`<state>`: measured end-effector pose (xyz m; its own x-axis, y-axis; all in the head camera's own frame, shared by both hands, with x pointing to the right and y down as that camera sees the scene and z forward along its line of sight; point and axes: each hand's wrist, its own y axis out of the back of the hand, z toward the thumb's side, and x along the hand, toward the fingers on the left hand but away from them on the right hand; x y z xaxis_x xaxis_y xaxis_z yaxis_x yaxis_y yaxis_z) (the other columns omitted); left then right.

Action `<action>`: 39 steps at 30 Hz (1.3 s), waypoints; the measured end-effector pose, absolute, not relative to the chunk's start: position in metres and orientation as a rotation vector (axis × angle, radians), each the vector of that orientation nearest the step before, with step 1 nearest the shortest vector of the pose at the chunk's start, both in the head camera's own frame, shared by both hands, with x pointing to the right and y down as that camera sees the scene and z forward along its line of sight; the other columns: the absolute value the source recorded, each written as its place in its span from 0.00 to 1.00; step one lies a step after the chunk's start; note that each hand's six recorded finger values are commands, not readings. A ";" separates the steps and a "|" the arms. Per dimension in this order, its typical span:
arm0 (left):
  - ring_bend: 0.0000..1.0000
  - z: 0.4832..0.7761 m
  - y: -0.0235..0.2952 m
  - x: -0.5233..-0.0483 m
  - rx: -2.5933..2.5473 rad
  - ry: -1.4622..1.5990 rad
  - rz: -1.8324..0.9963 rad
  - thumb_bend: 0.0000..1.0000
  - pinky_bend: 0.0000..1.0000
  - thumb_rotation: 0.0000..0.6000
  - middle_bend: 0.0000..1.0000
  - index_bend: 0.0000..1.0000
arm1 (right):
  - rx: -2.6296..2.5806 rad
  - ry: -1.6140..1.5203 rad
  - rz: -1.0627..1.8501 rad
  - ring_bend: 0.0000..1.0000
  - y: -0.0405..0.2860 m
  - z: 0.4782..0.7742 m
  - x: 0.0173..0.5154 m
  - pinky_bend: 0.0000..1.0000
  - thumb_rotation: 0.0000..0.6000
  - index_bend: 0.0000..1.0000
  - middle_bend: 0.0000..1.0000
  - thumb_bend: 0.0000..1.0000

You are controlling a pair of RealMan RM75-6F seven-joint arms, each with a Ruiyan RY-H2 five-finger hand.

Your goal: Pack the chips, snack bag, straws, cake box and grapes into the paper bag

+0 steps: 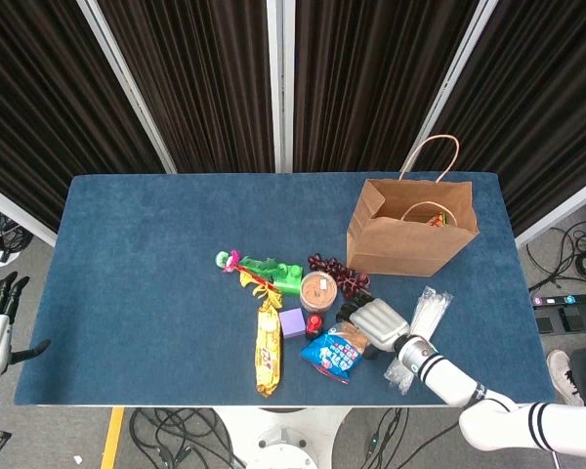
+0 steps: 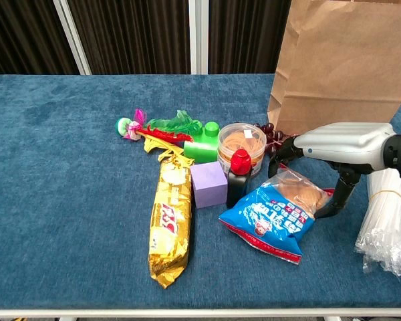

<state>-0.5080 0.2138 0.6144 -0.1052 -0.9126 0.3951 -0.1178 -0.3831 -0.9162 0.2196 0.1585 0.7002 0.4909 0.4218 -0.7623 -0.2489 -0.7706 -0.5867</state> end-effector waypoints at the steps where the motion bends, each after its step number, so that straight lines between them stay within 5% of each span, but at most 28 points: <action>1: 0.00 0.615 0.214 -0.509 -1.514 1.161 -1.559 0.09 0.16 1.00 0.01 0.04 | -2.078 -0.140 1.312 0.07 0.158 0.702 0.219 0.19 1.00 0.27 0.20 0.06; 10: 0.00 0.617 0.216 -0.514 -1.511 1.169 -1.574 0.09 0.16 1.00 0.01 0.05 | -2.067 -0.117 1.326 0.13 0.159 0.715 0.214 0.25 1.00 0.39 0.27 0.09; 26: 0.00 0.619 0.217 -0.517 -1.515 1.169 -1.590 0.09 0.16 1.00 0.01 0.05 | -1.984 -0.219 1.289 0.56 0.144 0.703 0.217 0.69 1.00 0.84 0.62 0.29; 39: 0.00 0.617 0.213 -0.504 -1.531 1.147 -1.566 0.09 0.16 1.00 0.01 0.05 | -1.880 -0.380 1.236 0.58 0.104 0.634 0.240 0.72 1.00 0.88 0.65 0.31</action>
